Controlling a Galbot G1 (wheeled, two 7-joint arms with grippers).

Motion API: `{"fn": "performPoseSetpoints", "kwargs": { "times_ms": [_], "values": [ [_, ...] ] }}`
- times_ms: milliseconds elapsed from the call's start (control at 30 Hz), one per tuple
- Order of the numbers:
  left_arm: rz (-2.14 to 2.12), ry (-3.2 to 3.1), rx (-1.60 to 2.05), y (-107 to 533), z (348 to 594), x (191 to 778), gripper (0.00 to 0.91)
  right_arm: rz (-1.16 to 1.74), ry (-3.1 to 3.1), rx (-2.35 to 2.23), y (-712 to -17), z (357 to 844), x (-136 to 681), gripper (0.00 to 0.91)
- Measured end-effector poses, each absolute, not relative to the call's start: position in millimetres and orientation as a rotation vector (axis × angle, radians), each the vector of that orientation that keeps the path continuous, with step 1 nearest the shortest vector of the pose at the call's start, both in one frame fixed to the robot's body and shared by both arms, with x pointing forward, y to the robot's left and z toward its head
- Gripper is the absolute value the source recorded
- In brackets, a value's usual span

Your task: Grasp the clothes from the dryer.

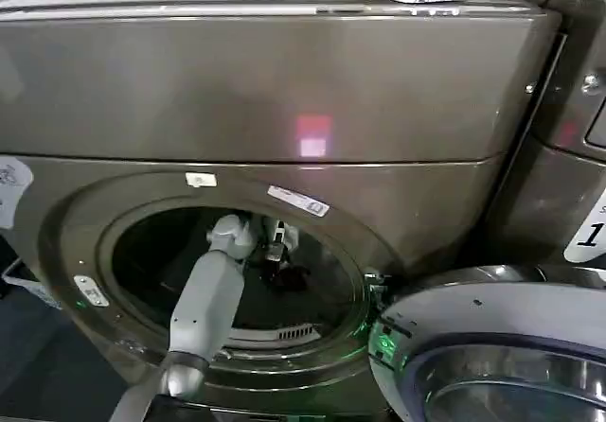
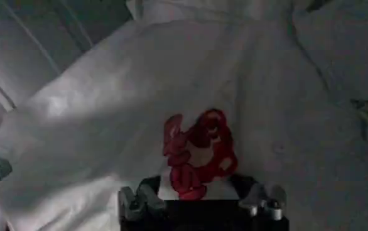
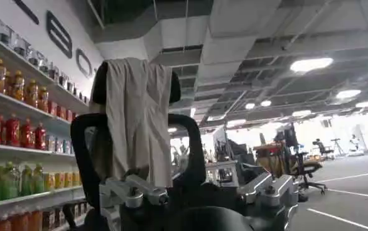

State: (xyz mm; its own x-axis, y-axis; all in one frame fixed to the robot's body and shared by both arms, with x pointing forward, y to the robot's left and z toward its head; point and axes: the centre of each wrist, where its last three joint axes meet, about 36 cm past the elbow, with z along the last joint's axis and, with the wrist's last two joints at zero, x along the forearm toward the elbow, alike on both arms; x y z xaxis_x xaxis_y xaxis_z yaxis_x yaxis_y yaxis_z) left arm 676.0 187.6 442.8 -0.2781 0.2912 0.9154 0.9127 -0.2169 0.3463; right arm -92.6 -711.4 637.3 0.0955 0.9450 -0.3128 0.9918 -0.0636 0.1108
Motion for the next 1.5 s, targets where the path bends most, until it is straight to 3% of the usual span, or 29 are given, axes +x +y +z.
{"fn": "performPoseSetpoints", "kwargs": {
  "times_ms": [633, 1033, 1500],
  "values": [
    [-1.385, -2.078, -1.234, 201, 427, 659, 0.000, -0.224, 1.975, 2.052, -708, 631, -78, 0.907],
    [-1.078, -2.741, -0.604, 185, 444, 628, 0.000, -0.253, 1.995, 2.040, -702, 633, -74, 0.907],
    [-0.545, -3.086, -0.015, 175, 488, 596, 0.000, -0.271, 1.996, 2.037, -702, 632, -74, 0.907]
  ]
}}
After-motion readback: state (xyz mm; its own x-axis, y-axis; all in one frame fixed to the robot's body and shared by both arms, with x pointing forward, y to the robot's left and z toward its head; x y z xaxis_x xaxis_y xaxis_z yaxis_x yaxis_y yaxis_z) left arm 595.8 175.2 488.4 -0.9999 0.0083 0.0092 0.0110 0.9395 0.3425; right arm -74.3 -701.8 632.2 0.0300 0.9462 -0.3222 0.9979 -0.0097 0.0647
